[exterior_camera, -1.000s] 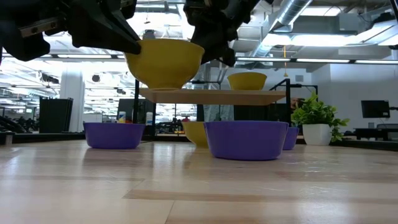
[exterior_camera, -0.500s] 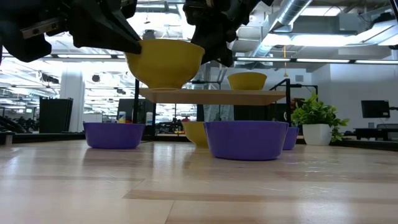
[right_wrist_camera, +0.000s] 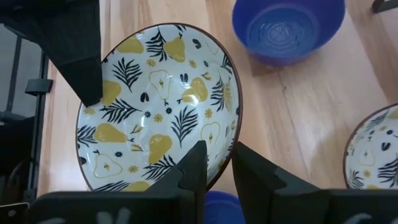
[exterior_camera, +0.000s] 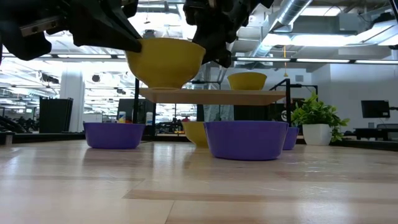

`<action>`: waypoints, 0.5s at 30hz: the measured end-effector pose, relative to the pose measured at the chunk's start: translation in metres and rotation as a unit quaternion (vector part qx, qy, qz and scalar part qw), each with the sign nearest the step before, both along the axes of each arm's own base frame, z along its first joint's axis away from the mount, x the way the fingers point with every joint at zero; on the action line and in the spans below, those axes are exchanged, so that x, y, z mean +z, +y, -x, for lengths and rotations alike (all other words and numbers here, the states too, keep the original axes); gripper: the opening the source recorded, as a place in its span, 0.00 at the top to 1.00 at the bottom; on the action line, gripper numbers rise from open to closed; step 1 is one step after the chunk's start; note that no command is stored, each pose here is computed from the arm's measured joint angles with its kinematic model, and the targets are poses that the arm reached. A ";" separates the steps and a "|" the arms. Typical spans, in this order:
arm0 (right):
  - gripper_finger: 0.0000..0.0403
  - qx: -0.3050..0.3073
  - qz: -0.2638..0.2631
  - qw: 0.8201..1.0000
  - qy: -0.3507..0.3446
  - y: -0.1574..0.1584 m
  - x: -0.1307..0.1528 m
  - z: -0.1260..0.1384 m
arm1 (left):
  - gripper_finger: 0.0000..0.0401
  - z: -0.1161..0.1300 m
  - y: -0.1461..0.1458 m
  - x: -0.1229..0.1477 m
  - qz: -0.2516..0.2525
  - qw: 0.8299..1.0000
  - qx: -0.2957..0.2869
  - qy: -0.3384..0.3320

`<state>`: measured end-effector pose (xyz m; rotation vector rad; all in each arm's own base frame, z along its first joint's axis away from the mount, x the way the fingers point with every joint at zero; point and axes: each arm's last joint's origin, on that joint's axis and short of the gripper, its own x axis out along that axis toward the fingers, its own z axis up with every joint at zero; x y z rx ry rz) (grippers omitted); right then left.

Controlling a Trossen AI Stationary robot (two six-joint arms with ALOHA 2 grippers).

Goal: Pick & Place Mini bowls
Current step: Stack the bottom yellow patterned bowl on top of the yellow patterned bowl on the shelf

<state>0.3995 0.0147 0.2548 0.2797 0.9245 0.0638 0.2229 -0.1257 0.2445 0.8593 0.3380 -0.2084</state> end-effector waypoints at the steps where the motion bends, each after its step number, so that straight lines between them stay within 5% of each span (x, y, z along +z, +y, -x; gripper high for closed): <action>1: 0.85 0.000 0.000 1.000 0.000 0.000 0.000 0.000 | 0.98 0.000 0.000 0.000 0.000 1.000 -0.001 0.000; 15: 0.85 -0.003 -0.002 1.000 0.000 0.003 0.000 0.000 | 0.98 -0.001 0.000 0.002 -0.011 1.000 0.004 -0.013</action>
